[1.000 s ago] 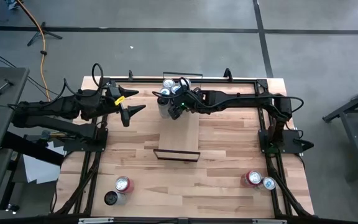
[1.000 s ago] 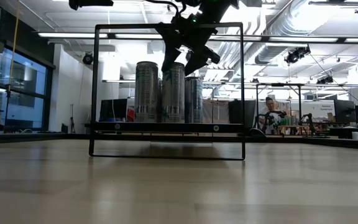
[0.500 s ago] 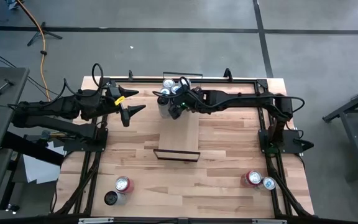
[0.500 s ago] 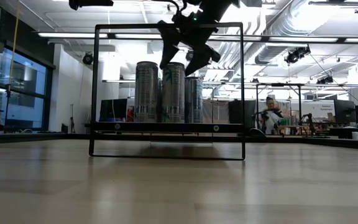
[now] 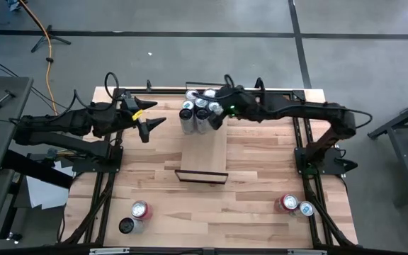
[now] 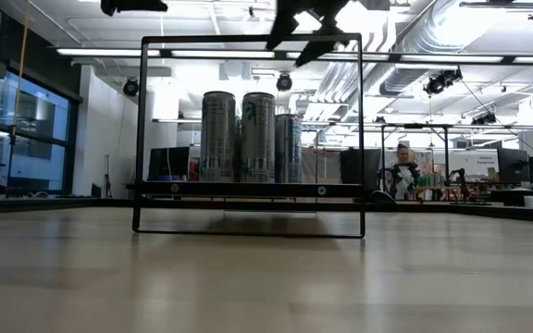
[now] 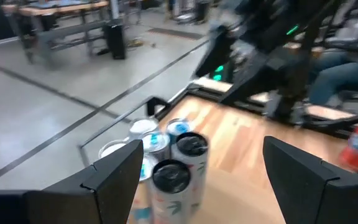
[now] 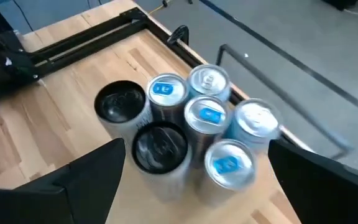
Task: Place canned beverage on shelf
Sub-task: Adjust the soda cans on the shelf
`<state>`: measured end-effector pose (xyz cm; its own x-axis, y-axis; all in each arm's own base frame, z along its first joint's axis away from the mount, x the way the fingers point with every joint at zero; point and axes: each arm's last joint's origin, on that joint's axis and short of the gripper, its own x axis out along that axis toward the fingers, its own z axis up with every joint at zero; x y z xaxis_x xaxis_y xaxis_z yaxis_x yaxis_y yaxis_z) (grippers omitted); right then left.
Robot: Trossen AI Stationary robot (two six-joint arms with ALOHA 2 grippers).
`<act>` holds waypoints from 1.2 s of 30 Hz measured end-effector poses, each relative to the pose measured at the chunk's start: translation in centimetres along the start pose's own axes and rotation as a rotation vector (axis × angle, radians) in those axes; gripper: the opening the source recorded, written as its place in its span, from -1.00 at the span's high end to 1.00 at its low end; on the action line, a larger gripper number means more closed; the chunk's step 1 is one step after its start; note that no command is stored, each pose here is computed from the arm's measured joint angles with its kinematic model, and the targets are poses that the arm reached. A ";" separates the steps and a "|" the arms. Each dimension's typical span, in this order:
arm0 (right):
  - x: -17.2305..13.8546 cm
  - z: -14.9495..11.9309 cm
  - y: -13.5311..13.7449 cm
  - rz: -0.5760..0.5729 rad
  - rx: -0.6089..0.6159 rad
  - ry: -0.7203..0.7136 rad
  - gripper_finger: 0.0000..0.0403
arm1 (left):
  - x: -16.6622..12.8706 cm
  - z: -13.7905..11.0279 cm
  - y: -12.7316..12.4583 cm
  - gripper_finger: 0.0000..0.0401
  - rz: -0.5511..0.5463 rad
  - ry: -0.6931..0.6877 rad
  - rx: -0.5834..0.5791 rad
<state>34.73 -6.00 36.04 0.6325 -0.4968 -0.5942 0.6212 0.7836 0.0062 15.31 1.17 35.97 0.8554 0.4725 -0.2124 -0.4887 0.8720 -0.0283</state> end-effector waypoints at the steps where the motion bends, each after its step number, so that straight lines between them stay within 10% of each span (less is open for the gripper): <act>1: -0.9 0.1 -0.3 0.002 -0.004 0.001 -0.90 | 0.2 -0.1 0.0 -0.43 0.023 0.011 0.005; 8: -5.8 -1.1 -1.4 0.006 -0.079 0.097 -0.90 | 3.1 -4.6 0.2 -0.16 0.037 0.059 0.109; 15: -9.3 -4.2 -0.9 -0.015 -0.074 0.288 -0.90 | 4.4 -12.2 1.5 0.88 0.027 0.071 -0.098; 24: -8.6 -10.4 1.6 -0.060 -0.169 0.446 -0.80 | 6.1 -16.8 2.0 0.99 0.075 0.134 -0.251; 28: -8.4 -13.1 2.1 -0.104 -0.183 0.509 -0.34 | 7.2 -17.2 2.2 1.00 0.106 0.138 -0.250; 33: -8.6 -14.0 3.0 -0.084 -0.149 0.482 0.73 | 8.6 -18.1 2.5 1.00 0.162 0.158 -0.255; 36: -8.6 -13.9 3.4 -0.068 -0.118 0.433 0.88 | 9.4 -18.2 2.7 1.00 0.177 0.131 -0.269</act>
<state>25.05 6.12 30.00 0.3248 -0.3666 -0.8718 0.5815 0.8044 -0.1216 18.86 5.62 16.14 0.7324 0.5779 -0.3601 -0.6704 0.7045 -0.2329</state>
